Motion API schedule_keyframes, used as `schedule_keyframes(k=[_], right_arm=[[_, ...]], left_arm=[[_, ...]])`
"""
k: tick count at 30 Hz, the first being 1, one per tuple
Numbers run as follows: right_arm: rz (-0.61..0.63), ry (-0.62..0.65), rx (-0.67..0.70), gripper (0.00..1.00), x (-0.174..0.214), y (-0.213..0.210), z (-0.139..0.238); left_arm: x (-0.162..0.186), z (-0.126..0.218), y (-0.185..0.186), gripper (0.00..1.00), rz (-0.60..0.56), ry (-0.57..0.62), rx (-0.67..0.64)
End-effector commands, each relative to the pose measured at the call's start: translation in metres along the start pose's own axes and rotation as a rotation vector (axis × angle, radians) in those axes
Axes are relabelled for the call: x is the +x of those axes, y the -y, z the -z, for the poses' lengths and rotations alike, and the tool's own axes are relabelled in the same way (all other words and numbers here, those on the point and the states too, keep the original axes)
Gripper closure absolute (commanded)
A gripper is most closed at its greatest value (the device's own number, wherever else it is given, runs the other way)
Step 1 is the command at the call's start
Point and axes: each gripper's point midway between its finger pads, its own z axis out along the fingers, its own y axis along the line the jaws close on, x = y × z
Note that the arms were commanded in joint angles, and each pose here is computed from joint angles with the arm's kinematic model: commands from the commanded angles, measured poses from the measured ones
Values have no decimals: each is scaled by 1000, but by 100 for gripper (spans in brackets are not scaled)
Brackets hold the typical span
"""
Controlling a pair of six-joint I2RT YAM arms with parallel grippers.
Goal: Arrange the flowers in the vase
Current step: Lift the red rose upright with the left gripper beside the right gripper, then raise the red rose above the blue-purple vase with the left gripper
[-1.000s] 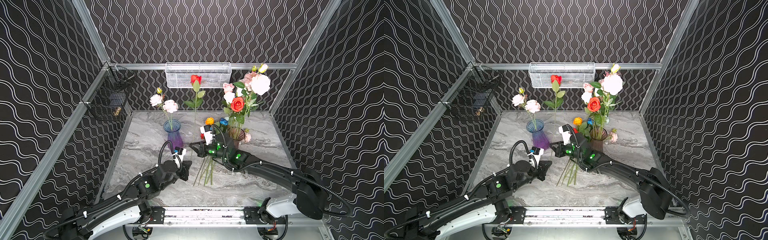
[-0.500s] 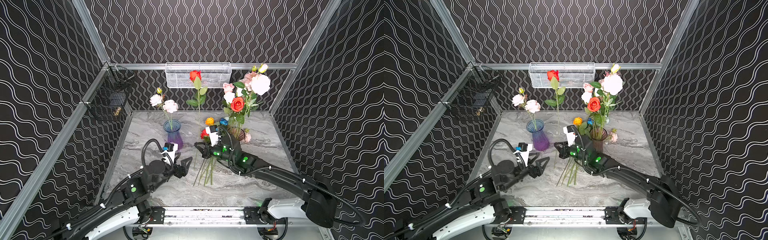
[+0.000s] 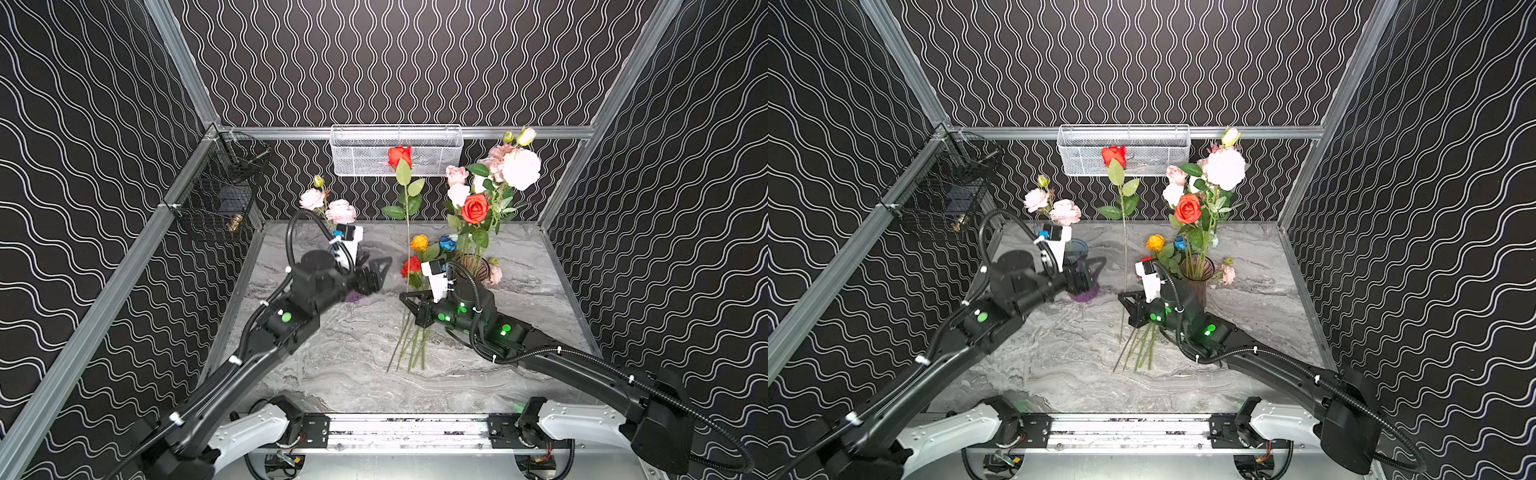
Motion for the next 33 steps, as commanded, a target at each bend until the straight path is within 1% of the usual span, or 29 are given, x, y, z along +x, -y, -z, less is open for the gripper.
schedule_keyframes(k=[1,3,10,13,16,17,20,23,28,29,31,33], right_arm=[[13,7,-22,100,-2,-6,3],[16,6,-25,100,-2,-7,4],[24,-3,-27,100,-1,-7,3],[24,-8,-37,100,-1,-9,2],[23,-14,-46,100,0,-11,1],[21,-18,-49,100,1,-12,0],[20,-24,-48,100,2,-11,-2],[19,-25,-47,100,2,-11,-2],[21,-25,-49,100,1,-12,-3],[21,-27,-51,100,2,-13,-3],[24,-22,-61,93,0,-15,-1],[32,-16,-60,92,-1,-15,0]], left_arm=[[-19,-7,43,34,59,4,301],[-25,-11,50,36,53,12,345],[-36,-9,67,36,24,59,453],[-32,-20,61,37,31,44,430],[-28,-32,53,40,36,34,406],[-27,-36,52,42,39,33,407],[-26,-44,49,55,36,32,403],[-26,-48,46,72,32,33,395],[-27,-43,48,99,28,55,401],[-28,-42,48,100,31,62,401],[-31,-40,48,100,36,70,393],[-35,-37,49,100,35,80,389]])
